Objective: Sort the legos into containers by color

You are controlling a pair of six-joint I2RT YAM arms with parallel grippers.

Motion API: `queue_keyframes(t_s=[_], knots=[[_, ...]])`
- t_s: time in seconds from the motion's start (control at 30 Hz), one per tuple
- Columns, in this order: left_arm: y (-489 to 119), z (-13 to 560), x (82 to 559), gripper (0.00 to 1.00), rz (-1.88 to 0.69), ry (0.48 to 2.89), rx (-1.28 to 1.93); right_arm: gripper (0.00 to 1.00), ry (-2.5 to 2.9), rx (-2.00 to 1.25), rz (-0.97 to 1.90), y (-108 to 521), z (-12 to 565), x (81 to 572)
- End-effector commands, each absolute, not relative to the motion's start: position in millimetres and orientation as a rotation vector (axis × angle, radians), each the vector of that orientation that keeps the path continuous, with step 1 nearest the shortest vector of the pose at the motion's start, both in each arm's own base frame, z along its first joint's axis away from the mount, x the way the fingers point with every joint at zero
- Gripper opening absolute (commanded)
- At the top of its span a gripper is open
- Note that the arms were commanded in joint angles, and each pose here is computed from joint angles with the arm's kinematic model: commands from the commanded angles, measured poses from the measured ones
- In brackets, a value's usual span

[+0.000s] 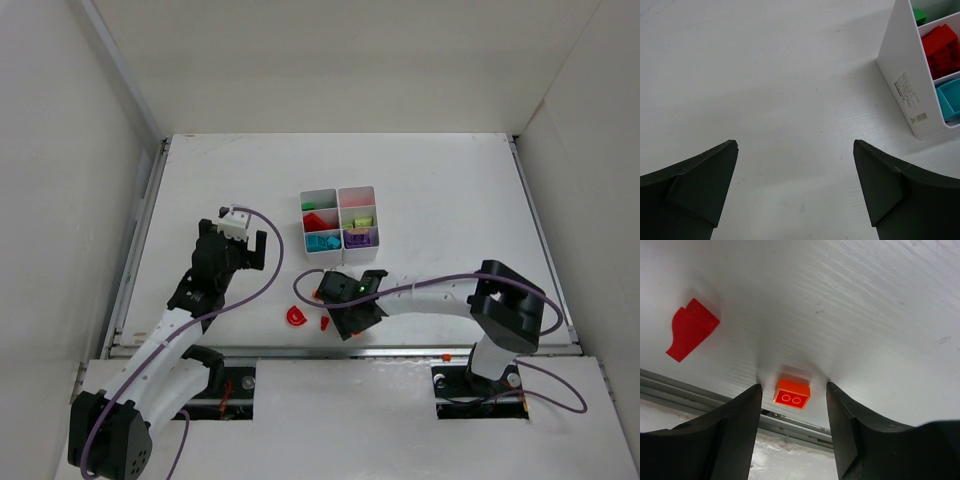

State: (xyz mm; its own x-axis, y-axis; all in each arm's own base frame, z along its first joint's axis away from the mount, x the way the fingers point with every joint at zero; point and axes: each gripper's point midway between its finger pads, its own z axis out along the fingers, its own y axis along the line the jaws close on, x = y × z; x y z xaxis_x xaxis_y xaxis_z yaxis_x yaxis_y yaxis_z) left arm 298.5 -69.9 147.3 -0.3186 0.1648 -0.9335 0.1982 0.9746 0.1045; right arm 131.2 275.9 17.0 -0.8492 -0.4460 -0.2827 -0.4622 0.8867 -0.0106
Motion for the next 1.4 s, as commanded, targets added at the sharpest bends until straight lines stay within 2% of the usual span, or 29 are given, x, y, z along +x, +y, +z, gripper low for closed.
queue_keyframes(t_s=[0.0,0.07,0.27,0.37,0.4,0.47,0.67,0.83,0.93,1.17,1.37], knots=[[-68.1,155.7,302.3,1.00,-0.030,1.863,0.242,0.60,2.844,-0.604,-0.078,243.8,6.8,120.9],[-68.1,155.7,302.3,1.00,-0.030,1.863,0.242,0.59,2.838,-0.601,-0.064,246.6,6.7,122.1],[-68.1,155.7,302.3,1.00,-0.030,1.863,0.242,0.42,2.845,-0.617,-0.058,249.5,1.1,121.6],[-68.1,155.7,302.3,1.00,-0.030,1.863,0.242,0.24,2.826,-0.609,-0.047,252.6,5.6,125.4],[-68.1,155.7,302.3,1.00,-0.030,1.863,0.242,0.08,2.825,-0.609,-0.046,252.7,5.6,125.4],[-68.1,155.7,302.3,1.00,-0.030,1.863,0.242,0.00,2.797,-0.598,-0.062,252.2,11.3,131.1],[-69.3,155.6,302.2,1.00,-0.033,1.861,0.257,0.00,2.614,-0.552,-0.072,271.5,70.6,173.4],[-68.6,153.6,301.2,1.00,-0.025,1.869,0.268,0.00,2.446,-0.277,0.030,270.9,157.4,275.5],[-73.9,154.5,298.6,1.00,-0.034,1.878,0.345,0.00,2.377,-0.181,0.093,258.0,186.1,338.6],[-91.2,162.3,290.1,1.00,-0.061,1.887,0.623,0.00,2.299,-0.163,0.083,252.7,200.8,425.8],[-94.2,166.6,291.2,1.00,-0.046,1.872,0.714,0.00,2.293,-0.202,0.123,269.3,194.8,446.5]])
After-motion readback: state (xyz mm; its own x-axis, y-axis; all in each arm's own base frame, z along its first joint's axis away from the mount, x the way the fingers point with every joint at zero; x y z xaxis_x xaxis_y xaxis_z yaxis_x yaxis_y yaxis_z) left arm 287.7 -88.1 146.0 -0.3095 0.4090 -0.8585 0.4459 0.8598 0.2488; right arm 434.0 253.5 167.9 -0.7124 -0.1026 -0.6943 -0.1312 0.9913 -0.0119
